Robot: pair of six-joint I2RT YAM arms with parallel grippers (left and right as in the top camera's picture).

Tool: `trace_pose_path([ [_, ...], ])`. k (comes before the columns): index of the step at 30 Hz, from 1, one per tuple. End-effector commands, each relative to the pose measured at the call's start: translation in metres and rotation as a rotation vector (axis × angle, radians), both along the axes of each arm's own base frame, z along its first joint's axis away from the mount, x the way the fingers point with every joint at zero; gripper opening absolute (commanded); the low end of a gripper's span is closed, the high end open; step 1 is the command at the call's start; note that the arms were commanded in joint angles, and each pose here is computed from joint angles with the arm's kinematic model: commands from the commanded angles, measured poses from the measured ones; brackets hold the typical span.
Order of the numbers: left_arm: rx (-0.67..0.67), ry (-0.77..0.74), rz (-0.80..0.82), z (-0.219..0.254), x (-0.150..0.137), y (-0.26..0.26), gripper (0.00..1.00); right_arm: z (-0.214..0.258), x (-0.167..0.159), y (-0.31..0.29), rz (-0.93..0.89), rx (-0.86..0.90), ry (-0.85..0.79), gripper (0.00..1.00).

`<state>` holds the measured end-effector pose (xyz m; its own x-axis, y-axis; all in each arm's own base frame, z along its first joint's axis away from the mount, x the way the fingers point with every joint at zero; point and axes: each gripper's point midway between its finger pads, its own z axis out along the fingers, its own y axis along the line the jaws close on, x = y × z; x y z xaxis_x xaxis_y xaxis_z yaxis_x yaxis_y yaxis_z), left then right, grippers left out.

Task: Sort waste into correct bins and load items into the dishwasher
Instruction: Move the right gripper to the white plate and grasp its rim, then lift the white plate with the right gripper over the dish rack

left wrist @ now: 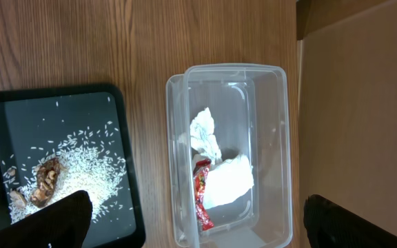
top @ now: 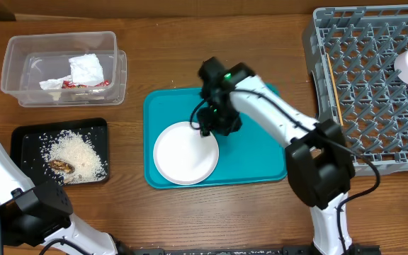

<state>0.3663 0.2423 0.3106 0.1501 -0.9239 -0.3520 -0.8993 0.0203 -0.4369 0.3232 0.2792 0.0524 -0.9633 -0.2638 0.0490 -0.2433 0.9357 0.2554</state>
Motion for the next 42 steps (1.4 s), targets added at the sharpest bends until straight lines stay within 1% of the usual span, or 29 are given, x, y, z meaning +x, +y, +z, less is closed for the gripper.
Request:
trace_pose_path([
  [1,0.007,0.011,0.017,-0.002,-0.001,0.002,1.00,-0.014,-0.002,-0.009,-0.135,-0.123,-0.028,0.50],
  [4,0.007,0.011,0.017,-0.002,-0.001,0.002,1.00,-0.016,-0.005,-0.007,-0.158,-0.145,-0.035,0.50],
  [7,0.007,0.011,0.017,-0.002,-0.001,0.002,1.00,-0.017,-0.001,-0.014,-0.201,-0.191,-0.064,0.51],
  [10,0.007,0.011,0.017,-0.002,-0.001,0.002,1.00,-0.022,0.002,-0.020,-0.203,-0.221,-0.088,0.52],
  [11,0.007,0.011,0.017,-0.002,-0.001,0.002,1.00,-0.025,0.001,-0.021,-0.203,-0.222,-0.087,0.54],
  [16,0.007,0.011,0.017,-0.002,-0.001,0.002,1.00,-0.044,-0.012,-0.023,-0.200,-0.211,-0.043,0.54],
  [18,0.007,0.011,0.017,-0.002,-0.001,0.002,1.00,-0.050,-0.019,-0.020,-0.205,-0.184,-0.010,0.50],
  [19,0.007,0.011,0.017,-0.002,-0.001,0.002,1.00,-0.053,-0.021,-0.019,-0.218,-0.179,0.001,0.46],
  [20,0.007,0.011,0.017,-0.002,-0.001,0.002,1.00,-0.054,-0.022,-0.020,-0.229,-0.181,0.004,0.37],
  [21,0.007,0.011,0.017,-0.002,-0.001,0.002,1.00,-0.055,-0.022,-0.020,-0.237,-0.185,0.006,0.30],
  [22,0.007,0.011,0.017,-0.002,-0.001,0.002,1.00,-0.055,-0.022,-0.020,-0.238,-0.184,0.007,0.20],
  [24,0.007,0.011,0.017,-0.002,-0.001,0.002,1.00,-0.054,-0.023,-0.020,-0.238,-0.186,0.010,0.06],
  [25,0.007,0.011,0.017,-0.002,-0.001,0.002,1.00,-0.052,-0.023,-0.022,-0.243,-0.190,0.015,0.04],
  [27,0.007,0.011,0.017,-0.002,-0.001,0.002,1.00,-0.042,-0.020,-0.025,-0.251,-0.199,0.022,0.04],
  [30,0.007,0.011,0.017,-0.002,-0.001,0.002,1.00,-0.016,-0.003,-0.042,-0.285,-0.243,0.000,0.04],
  [33,0.007,0.011,0.017,-0.002,-0.001,0.002,1.00,0.026,0.028,-0.079,-0.349,-0.342,-0.097,0.04],
  [37,0.007,0.011,0.017,-0.002,-0.001,0.002,1.00,0.093,0.079,-0.155,-0.487,-0.506,-0.290,0.04],
  [39,0.007,0.011,0.017,-0.002,-0.001,0.002,1.00,0.123,0.100,-0.194,-0.582,-0.549,-0.372,0.04],
  [42,0.007,0.011,0.017,-0.002,-0.001,0.002,1.00,0.156,0.126,-0.249,-0.715,-0.558,-0.465,0.04],
])
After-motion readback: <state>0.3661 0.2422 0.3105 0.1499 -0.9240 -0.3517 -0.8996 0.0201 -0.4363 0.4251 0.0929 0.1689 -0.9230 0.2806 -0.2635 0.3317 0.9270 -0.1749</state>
